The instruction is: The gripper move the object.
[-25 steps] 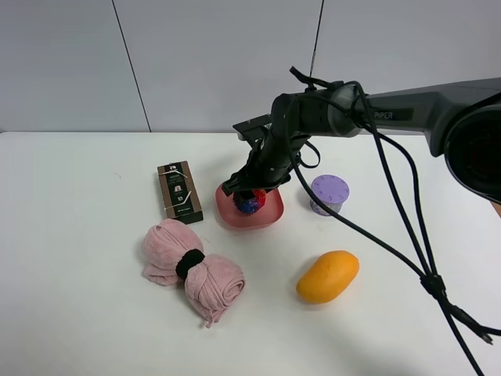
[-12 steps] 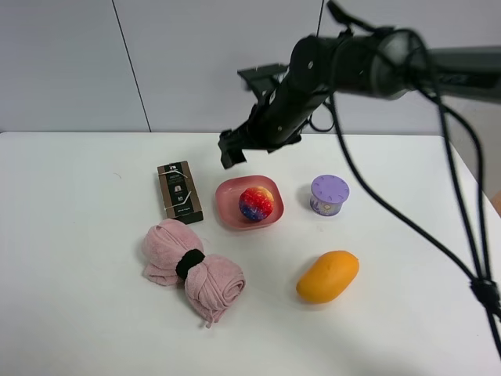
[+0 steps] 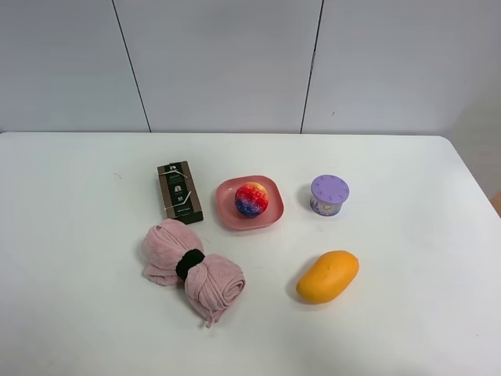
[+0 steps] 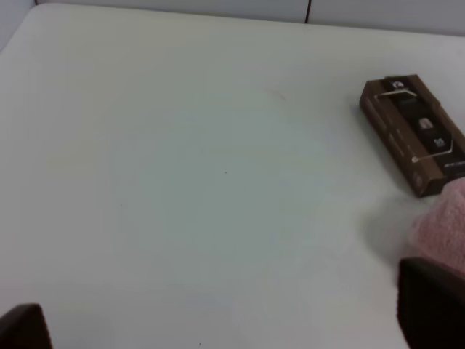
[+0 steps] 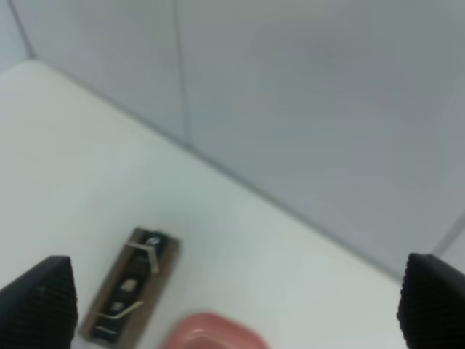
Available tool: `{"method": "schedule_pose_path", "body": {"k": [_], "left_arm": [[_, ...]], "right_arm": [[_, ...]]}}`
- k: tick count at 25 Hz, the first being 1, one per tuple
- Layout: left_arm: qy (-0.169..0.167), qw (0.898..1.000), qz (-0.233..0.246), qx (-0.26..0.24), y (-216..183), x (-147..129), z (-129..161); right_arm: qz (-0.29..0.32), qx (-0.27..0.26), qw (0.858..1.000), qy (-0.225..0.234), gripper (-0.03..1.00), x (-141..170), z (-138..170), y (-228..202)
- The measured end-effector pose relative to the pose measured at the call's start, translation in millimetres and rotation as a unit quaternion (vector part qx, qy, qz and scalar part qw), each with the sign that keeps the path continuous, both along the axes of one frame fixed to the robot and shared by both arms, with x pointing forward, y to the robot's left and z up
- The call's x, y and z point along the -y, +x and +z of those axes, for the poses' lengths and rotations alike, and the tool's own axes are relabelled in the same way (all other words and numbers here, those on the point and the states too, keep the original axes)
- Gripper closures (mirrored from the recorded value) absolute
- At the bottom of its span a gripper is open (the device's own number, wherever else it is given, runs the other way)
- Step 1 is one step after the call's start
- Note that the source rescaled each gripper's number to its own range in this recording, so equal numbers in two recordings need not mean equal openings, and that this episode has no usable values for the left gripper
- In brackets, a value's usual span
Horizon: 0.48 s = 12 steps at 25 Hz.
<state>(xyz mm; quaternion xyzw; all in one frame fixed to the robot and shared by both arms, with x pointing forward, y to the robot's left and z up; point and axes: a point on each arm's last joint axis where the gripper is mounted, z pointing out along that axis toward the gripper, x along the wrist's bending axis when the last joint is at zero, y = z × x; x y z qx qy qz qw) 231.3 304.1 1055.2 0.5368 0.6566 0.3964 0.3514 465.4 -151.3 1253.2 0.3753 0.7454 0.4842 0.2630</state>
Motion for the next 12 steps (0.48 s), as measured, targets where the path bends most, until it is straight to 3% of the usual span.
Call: {"method": "schedule_pose_path", "body": {"k": [7,12], "left_arm": [[0.000,1.000,0.000,0.000,0.0,0.0,0.0],[0.000,1.000,0.000,0.000,0.0,0.0,0.0]], "right_arm": [[-0.077,0.046,0.995,-0.050,0.12,70.0,37.1,-78.3],[-0.160,0.081,0.983,-0.024,0.12,119.2,52.9,-127.7]]}}
